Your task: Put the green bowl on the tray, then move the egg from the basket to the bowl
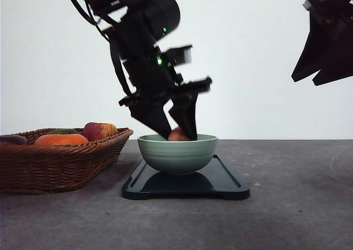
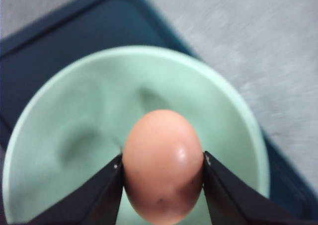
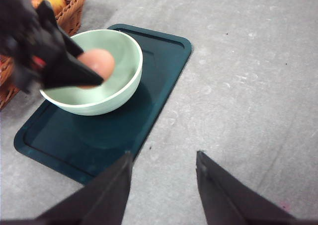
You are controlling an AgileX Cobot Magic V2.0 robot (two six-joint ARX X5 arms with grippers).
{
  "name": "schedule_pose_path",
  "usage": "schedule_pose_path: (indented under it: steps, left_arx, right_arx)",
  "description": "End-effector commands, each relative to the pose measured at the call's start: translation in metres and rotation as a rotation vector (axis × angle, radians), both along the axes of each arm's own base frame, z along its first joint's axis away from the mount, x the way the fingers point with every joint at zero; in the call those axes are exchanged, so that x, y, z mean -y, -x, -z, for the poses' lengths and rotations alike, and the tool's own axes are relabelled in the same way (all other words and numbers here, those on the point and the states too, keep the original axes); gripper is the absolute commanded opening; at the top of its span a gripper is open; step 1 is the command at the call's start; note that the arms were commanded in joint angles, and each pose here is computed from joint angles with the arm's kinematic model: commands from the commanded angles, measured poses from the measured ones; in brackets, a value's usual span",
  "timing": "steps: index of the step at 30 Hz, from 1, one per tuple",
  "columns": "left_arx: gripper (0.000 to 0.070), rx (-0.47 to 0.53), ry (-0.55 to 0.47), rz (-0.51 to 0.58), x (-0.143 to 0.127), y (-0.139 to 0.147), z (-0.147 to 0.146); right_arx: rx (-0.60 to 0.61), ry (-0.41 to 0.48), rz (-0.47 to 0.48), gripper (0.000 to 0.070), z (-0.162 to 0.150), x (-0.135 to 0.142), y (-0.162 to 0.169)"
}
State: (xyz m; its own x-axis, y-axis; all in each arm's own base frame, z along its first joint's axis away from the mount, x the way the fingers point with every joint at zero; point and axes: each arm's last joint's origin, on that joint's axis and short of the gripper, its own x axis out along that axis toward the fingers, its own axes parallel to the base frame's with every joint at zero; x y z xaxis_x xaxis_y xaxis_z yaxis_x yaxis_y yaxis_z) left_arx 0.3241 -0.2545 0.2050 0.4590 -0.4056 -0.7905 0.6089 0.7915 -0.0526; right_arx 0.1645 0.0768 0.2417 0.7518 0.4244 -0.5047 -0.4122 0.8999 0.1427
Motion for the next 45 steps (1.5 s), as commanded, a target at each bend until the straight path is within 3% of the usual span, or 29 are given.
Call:
schedule_pose_path:
  steps: [1,23,25,28,32,37,45]
  left_arx:
    - [0.0228,0.022,-0.004,0.007,0.007,-0.003,0.003]
    - [0.0232,-0.003,-0.040,0.006,0.008,-0.008,0.021]
    - [0.0277,-0.002,-0.039,0.006,0.008,-0.008,0.021]
    - [0.0417,-0.004,-0.040,0.006,0.008,-0.008,0.021]
    - [0.0434,-0.009,-0.044,0.006,0.008,-0.008,0.020]
    - [0.0434,-0.036,-0.067,0.006,0.009,-0.010,-0.001]
    - [0.0433,-0.056,-0.066,-0.014,-0.003,-0.014,-0.065]
  right_arx:
    - [-0.001,-0.009,-0.001,0.0253,-0.002,-0.002,-0.001]
    - [0.000,-0.009,0.000,0.0253,-0.002,-0.002,-0.001]
    - [-0.001,-0.009,0.000,0.0253,-0.002,-0.002,-0.001]
    - [0.000,-0.009,0.000,0.0253,-0.002,-0.002,-0.001]
    - [0.000,-0.009,0.000,0.0253,-0.002,-0.002,-0.001]
    - [0.000,-0.009,0.000,0.0253,-0.002,-0.002,-0.001]
    - [-0.002,-0.008,0.000,0.0253,-0.002,-0.002,-0.001]
